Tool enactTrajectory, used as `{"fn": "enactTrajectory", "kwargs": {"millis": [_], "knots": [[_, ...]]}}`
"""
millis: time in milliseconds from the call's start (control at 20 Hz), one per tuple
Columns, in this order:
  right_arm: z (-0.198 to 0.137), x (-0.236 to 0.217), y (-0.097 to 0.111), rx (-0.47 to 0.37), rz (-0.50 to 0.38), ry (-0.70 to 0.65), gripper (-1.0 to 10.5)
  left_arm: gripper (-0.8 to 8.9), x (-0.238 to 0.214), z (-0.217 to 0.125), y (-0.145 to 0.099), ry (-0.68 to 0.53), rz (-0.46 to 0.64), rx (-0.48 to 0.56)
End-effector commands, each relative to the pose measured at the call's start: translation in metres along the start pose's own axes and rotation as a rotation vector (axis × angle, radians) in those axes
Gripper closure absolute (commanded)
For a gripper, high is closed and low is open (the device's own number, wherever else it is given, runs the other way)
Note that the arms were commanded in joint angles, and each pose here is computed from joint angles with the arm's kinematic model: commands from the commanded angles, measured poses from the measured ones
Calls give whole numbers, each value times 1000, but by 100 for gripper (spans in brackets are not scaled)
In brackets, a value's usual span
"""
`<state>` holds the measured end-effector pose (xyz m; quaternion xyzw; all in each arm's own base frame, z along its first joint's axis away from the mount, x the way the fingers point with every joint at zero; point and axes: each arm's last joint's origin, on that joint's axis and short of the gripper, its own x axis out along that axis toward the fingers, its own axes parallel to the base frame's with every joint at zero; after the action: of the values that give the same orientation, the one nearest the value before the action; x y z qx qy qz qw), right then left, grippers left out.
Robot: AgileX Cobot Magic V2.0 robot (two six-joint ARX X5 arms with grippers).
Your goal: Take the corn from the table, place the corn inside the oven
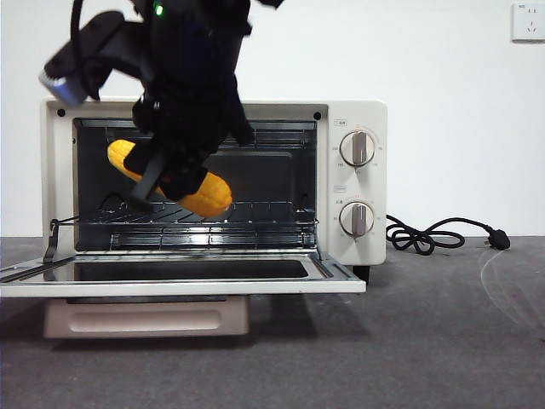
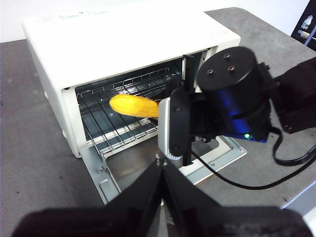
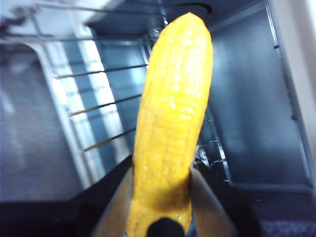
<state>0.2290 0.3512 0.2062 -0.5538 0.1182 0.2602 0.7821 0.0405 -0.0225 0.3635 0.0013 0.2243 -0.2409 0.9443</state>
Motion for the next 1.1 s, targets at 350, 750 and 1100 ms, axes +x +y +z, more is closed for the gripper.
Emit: {"fn": "enactTrajectory", "kwargs": {"millis": [350,750,1100], "knots": [[-7,17,6,-70,-39,64,894,819,-2,-3,0,22,0,-6],[-12,21,3,-51,-23,72,667,818,-2,-4,0,36,1,-7],[-12,20,5,14,-21,85,591,818,-2,-6,0,50,3,-6]]}}
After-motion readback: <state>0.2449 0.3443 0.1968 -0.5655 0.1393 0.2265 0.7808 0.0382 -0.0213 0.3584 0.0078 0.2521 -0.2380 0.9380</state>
